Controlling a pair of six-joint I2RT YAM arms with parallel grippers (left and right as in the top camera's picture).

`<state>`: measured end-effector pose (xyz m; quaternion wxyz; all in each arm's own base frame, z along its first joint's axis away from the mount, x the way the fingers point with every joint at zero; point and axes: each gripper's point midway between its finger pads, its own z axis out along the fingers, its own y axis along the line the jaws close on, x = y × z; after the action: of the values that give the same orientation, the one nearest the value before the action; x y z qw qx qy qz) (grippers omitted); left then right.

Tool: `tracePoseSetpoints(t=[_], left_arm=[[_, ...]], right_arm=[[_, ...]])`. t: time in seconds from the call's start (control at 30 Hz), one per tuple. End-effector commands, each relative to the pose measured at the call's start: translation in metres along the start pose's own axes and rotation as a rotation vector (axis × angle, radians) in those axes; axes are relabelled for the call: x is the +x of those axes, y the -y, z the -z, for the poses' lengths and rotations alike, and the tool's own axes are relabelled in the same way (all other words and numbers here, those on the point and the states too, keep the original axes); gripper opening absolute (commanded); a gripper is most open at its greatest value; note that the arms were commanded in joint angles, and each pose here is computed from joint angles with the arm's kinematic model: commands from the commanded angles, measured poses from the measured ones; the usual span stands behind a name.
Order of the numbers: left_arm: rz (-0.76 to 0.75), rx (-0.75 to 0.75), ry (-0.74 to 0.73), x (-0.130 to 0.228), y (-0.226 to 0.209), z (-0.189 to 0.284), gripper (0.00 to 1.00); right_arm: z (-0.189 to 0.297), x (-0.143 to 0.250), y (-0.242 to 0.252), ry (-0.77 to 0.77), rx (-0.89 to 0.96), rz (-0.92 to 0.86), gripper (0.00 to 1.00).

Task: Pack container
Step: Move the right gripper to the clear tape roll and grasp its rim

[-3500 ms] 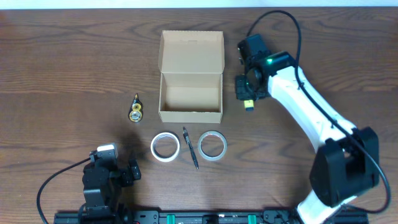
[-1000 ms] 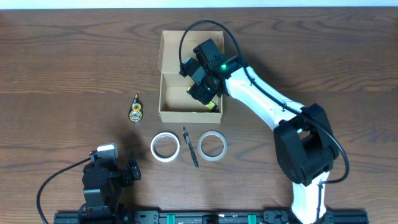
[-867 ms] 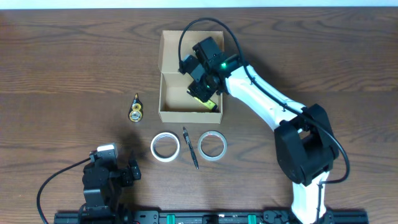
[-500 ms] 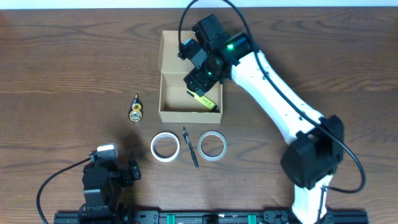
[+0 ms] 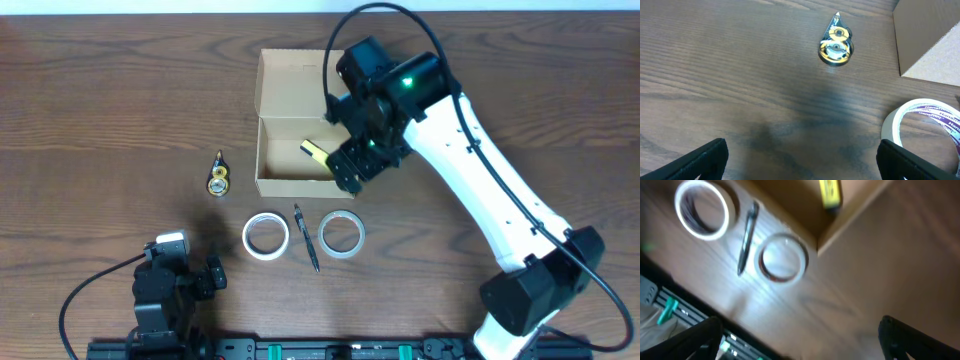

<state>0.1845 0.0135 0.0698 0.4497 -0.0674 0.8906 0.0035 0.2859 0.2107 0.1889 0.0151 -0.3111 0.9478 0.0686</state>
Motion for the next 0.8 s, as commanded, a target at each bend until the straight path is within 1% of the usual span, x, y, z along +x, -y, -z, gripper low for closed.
tracePoseSetpoints(t=[0.0, 0.07, 0.23, 0.4, 0.5, 0.67, 0.77], left_arm=[[-0.014, -0.003, -0.019, 0.007, -0.001, -0.003, 0.96], [-0.014, -0.003, -0.018, 0.007, -0.001, -0.003, 0.95], [-0.014, -0.003, -0.018, 0.007, -0.001, -0.003, 0.95], [-0.014, -0.003, -0.019, 0.007, -0.001, -0.003, 0.95], [-0.014, -0.003, -0.018, 0.007, -0.001, -0.003, 0.95], [-0.014, -0.003, -0.019, 0.007, -0.001, -0.003, 0.95], [-0.014, -0.003, -0.019, 0.007, -0.001, -0.003, 0.95]], right_arm=[[-0.008, 0.018, 0.0, -0.041, 0.015, -0.035, 0.99], [-0.013, 0.029, 0.0, -0.038, 0.015, -0.043, 0.99], [-0.031, 0.062, 0.0, 0.035, 0.011, -0.049, 0.99], [-0.06, 0.098, -0.013, 0.012, -0.033, 0.001, 0.99], [-0.073, 0.101, -0.04, 0.022, -0.111, 0.063, 0.99], [-0.087, 0.095, -0.082, 0.054, -0.126, 0.23, 0.99], [-0.095, 0.091, -0.091, 0.062, -0.093, 0.28, 0.99]])
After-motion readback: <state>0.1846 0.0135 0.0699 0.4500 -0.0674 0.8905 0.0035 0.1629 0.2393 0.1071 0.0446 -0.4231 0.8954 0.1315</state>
